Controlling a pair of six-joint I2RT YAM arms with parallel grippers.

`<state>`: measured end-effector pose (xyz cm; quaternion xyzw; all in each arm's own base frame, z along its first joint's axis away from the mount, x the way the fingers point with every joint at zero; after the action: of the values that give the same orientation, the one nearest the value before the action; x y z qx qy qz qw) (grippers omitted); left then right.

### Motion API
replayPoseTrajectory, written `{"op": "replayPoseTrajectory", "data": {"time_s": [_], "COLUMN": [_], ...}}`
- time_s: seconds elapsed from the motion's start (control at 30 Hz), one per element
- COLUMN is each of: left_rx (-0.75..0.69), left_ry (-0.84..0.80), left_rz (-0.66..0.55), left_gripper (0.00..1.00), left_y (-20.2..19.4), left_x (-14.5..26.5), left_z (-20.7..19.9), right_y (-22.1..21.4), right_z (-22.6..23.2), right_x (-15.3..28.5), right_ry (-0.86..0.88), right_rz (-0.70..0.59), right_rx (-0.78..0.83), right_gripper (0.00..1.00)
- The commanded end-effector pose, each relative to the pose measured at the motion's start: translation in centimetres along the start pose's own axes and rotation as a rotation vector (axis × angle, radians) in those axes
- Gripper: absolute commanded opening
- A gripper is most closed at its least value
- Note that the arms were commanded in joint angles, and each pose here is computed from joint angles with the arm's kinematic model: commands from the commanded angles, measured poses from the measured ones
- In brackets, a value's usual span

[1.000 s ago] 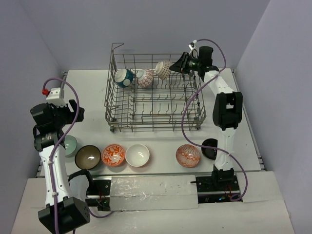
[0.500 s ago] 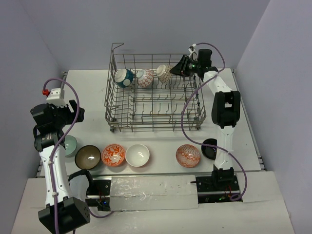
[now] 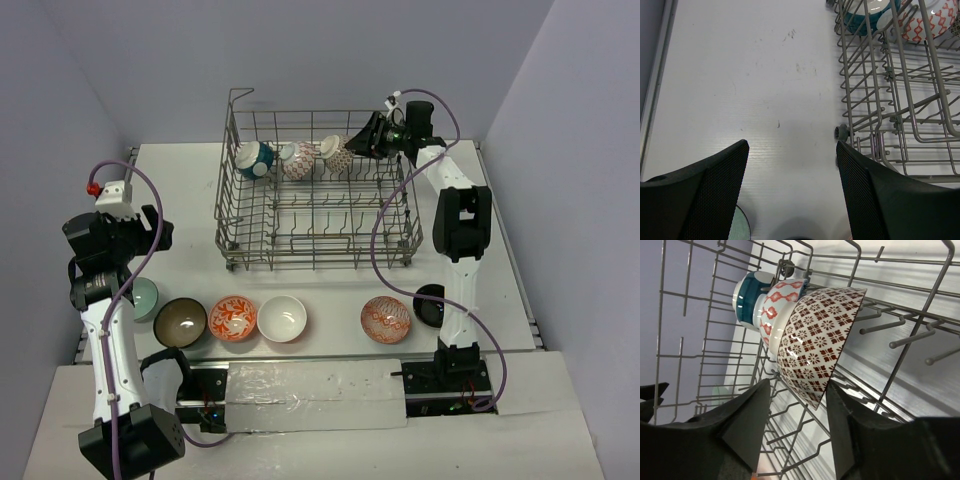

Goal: Load the bowls into the dish rack
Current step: Insert the bowl into the dish rack.

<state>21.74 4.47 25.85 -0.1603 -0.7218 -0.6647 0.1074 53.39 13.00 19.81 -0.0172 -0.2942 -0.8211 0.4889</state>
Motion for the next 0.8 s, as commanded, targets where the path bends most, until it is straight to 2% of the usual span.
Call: {"op": "replayPoseTrajectory", "data": {"time_s": [0.0,0.03,0.27,0.77], "left_rx": [-0.015,-0.015,-0.015,-0.018], "left_ry": [-0.005,-0.005,-0.004,-0.003], "left_rz": [-0.024,-0.024,-0.024,-0.030], "left_gripper": [0.77,0.77,0.77,0.77], "left_y": [0.3,0.3,0.3,0.4], "left_x": [0.2,0.2,0.3,0.4], "left_z": [0.0,0.0,0.0,-0.1], "right_y": [1.4,1.4,1.0,0.4], "right_z": [2.1,2.2,2.3,4.0], "right_x": [-0.2,-0.1,-0.5,-1.0], "right_ry": [0.090,0.092,0.105,0.080], "right_rz": [-0.017,-0.014,0.010,0.039], "right_rx": [0.074,0.071,0.078,0.158], "right_gripper": [0.57,0.61,0.70,0.72]}}
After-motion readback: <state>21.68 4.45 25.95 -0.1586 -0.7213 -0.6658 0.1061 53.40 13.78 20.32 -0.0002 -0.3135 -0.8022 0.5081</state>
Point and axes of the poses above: each gripper's point midway between its finger pads, its own x axis back along the fingers, its own z axis along the line the jaws close on, y = z × x, the point moved 8 cm from there along x, back along the fingers, and after that the axes turned 5 degrees about -x, right-handed, at the moved point
